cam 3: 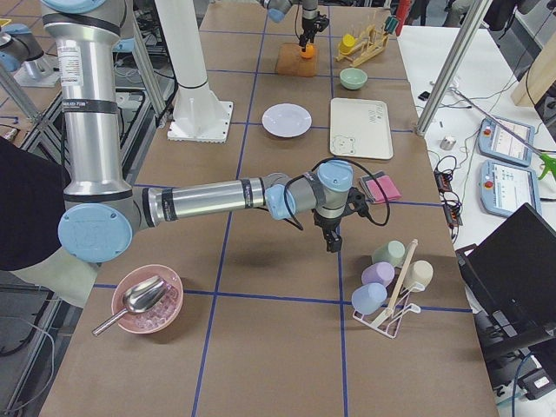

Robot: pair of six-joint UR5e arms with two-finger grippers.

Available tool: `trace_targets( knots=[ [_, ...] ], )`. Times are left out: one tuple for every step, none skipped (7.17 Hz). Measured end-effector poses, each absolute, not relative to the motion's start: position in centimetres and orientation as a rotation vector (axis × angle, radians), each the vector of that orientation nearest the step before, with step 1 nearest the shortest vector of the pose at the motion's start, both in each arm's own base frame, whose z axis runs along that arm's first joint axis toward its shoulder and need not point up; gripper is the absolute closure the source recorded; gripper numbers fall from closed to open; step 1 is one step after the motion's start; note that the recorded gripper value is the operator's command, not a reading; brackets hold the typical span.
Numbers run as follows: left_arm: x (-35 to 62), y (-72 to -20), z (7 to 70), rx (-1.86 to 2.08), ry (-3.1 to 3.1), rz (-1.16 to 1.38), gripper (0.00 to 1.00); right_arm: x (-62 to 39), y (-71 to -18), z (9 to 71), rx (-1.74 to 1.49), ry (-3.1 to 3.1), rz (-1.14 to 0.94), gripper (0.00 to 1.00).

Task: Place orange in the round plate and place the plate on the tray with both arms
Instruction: 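Lower the left gripper onto the orange on the wooden board and grasp it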

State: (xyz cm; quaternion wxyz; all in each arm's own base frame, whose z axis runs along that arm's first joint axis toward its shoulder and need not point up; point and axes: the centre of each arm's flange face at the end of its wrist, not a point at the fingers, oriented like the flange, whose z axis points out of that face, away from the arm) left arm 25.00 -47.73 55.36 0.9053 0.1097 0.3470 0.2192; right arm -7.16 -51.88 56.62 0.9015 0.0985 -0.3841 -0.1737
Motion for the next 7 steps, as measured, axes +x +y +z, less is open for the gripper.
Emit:
trace_targets(
  knots=[
    [25.2, -47.8, 55.3, 0.228, 0.722, 0.45, 0.0, -7.2, -51.9, 56.6, 0.203, -0.794, -0.359, 0.0],
    [25.4, -47.8, 55.2, 0.228, 0.725, 0.449, 0.02, -7.2, -51.9, 56.6, 0.203, -0.795, -0.36, 0.0],
    [25.6, -47.8, 55.2, 0.225, 0.725, 0.448, 0.21, -7.3, -51.8, 56.6, 0.202, -0.795, -0.36, 0.0],
    [25.9, -47.6, 55.3, 0.223, 0.724, 0.451, 0.69, -7.3, -51.8, 56.7, 0.2, -0.795, -0.36, 0.0],
    [26.1, -47.5, 55.4, 0.219, 0.722, 0.447, 1.0, -7.4, -51.8, 56.7, 0.199, -0.795, -0.36, 0.0],
    [26.2, -47.5, 55.2, 0.214, 0.725, 0.434, 1.0, -7.4, -51.9, 56.7, 0.199, -0.795, -0.36, 0.0],
    [26.5, -47.7, 54.5, 0.217, 0.734, 0.424, 1.0, -7.4, -51.9, 56.6, 0.201, -0.795, -0.361, 0.0]
  ],
)
